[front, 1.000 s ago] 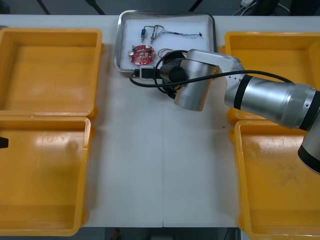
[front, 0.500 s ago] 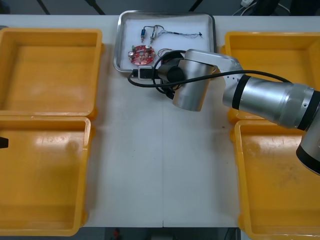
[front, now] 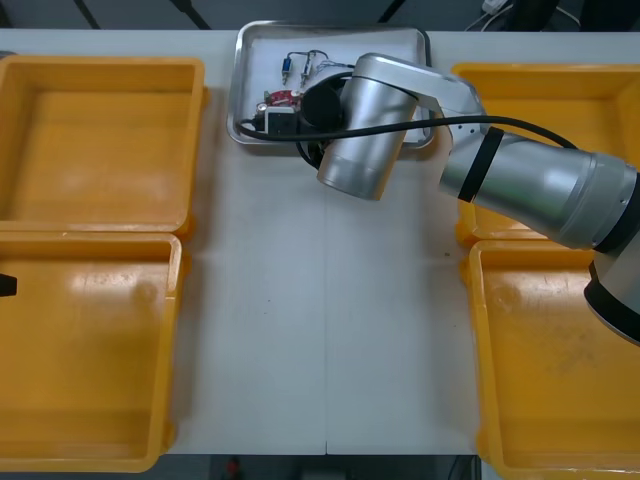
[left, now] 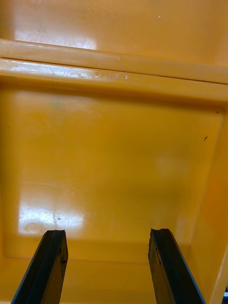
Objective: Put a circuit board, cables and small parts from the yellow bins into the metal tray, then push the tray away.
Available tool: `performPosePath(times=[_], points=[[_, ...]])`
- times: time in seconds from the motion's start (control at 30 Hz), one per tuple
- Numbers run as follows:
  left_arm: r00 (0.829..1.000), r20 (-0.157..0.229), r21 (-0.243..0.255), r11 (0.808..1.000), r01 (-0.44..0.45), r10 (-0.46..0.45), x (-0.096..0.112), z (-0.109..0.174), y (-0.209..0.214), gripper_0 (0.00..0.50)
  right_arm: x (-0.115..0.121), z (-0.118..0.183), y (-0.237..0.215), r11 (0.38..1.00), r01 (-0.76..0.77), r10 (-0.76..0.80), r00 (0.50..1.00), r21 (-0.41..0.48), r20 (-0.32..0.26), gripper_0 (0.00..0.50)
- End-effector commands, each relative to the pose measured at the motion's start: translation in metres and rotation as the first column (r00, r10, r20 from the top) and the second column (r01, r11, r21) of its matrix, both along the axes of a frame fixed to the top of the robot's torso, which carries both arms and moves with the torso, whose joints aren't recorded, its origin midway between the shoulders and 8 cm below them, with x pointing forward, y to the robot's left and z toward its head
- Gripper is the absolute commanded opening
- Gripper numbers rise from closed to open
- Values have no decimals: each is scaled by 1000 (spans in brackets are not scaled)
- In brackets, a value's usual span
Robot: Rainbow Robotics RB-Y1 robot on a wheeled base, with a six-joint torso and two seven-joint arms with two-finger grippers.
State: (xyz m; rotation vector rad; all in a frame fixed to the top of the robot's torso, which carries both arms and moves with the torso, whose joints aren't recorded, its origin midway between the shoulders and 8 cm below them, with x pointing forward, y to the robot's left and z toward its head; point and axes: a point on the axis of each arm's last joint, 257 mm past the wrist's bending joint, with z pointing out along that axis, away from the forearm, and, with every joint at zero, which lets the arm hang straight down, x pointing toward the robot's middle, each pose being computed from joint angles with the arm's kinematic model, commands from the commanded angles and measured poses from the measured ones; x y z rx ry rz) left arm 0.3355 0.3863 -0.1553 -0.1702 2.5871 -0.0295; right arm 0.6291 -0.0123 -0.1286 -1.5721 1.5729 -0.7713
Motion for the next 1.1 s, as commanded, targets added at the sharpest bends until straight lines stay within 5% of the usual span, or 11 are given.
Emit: performPosePath(times=[0.03, 0.3, 0.6, 0.8, 1.1], points=[[998, -7, 78, 995, 59, -59, -6, 5, 7, 500, -12, 52, 5, 999, -2, 1, 1000, 39, 7, 500], [998, -7, 78, 995, 59, -59, -6, 5, 7, 500, -52, 74, -38, 978, 140, -106, 972, 156, -212, 500], [998, -7, 78, 995, 59, -59, -6, 5, 7, 500, -82, 75, -93, 918, 291, -187, 916, 268, -355, 500], [998, -7, 78, 995, 59, -59, -6, 5, 7, 500, -112, 73, -143, 813, 456, -280, 852, 361, -443, 500], [998, -7, 78, 995, 59, -59, -6, 5, 7, 500, -149, 58, -223, 566, 696, -404, 701, 442, -587, 500]])
